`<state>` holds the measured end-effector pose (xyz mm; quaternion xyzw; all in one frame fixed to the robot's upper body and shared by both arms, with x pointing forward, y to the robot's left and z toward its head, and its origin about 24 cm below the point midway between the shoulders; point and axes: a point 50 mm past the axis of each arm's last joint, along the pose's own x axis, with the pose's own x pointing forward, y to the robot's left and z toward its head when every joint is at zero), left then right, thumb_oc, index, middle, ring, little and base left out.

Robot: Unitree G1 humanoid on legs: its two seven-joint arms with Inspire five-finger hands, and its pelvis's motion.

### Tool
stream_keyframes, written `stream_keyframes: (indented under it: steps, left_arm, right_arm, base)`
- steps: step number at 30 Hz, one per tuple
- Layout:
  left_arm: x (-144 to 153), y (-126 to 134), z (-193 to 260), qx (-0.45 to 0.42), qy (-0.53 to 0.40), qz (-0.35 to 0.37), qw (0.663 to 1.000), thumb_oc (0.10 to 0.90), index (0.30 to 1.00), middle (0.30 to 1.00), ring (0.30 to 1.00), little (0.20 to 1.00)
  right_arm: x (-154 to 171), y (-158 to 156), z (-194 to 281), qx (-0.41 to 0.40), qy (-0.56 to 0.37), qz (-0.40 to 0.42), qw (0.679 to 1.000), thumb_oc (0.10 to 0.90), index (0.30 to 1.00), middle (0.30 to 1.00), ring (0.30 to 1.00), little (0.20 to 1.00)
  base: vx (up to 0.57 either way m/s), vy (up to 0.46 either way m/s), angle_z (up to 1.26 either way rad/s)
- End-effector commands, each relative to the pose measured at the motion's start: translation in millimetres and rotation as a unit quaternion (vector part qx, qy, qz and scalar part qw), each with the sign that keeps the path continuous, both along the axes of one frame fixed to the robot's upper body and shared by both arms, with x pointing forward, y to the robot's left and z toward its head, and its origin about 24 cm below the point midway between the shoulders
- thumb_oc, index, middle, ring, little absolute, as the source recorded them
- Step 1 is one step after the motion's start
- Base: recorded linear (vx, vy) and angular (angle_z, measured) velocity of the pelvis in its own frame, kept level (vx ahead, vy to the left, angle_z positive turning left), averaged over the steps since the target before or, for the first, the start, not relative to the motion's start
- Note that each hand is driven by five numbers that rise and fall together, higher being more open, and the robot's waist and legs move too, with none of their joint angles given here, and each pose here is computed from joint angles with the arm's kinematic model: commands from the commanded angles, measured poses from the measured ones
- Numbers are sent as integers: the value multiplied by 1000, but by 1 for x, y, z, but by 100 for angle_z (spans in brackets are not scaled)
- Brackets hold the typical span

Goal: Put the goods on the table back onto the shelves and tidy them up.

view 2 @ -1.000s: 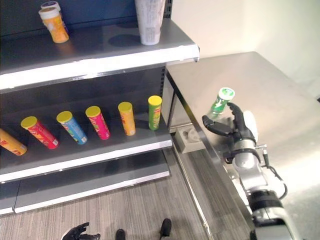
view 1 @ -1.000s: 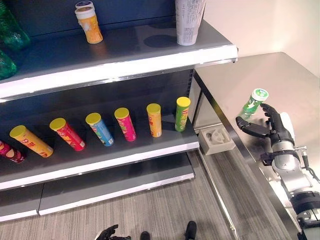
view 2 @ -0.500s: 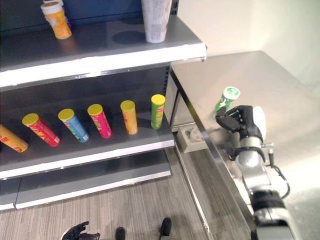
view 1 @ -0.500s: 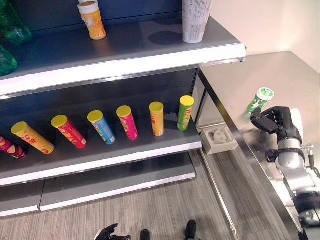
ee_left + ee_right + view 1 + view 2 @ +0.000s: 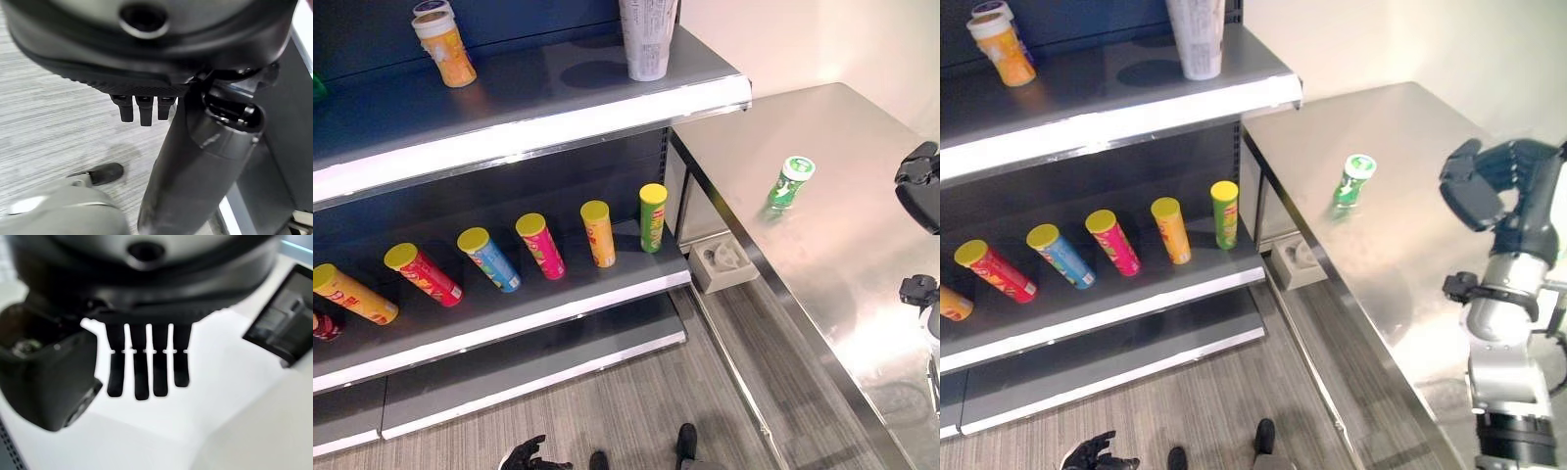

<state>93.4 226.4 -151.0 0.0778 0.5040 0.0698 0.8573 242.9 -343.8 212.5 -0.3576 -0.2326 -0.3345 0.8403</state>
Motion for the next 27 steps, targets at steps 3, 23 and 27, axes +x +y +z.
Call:
stream_keyframes:
  steps: [3,23,27]
  left_arm:
    - [3,27,6,49,2,-18,999,800,900,900,900,900]
    - [5,26,7,50,-6,-17,999,800,900,900,900,900]
    - [4,27,7,50,-4,-14,999,800,900,900,900,900]
  right_arm:
    - [-16,18,67,-93,-153,22,984,400,300,300,300,300]
    - [-14,26,56,-90,-129,44,987,800,900,900,900,900]
    - [-15,25,56,-88,-127,47,987,800,900,900,900,900]
  base:
    - [11,-11,-13]
    - [2,-3,-2]
    - [5,-3,-2]
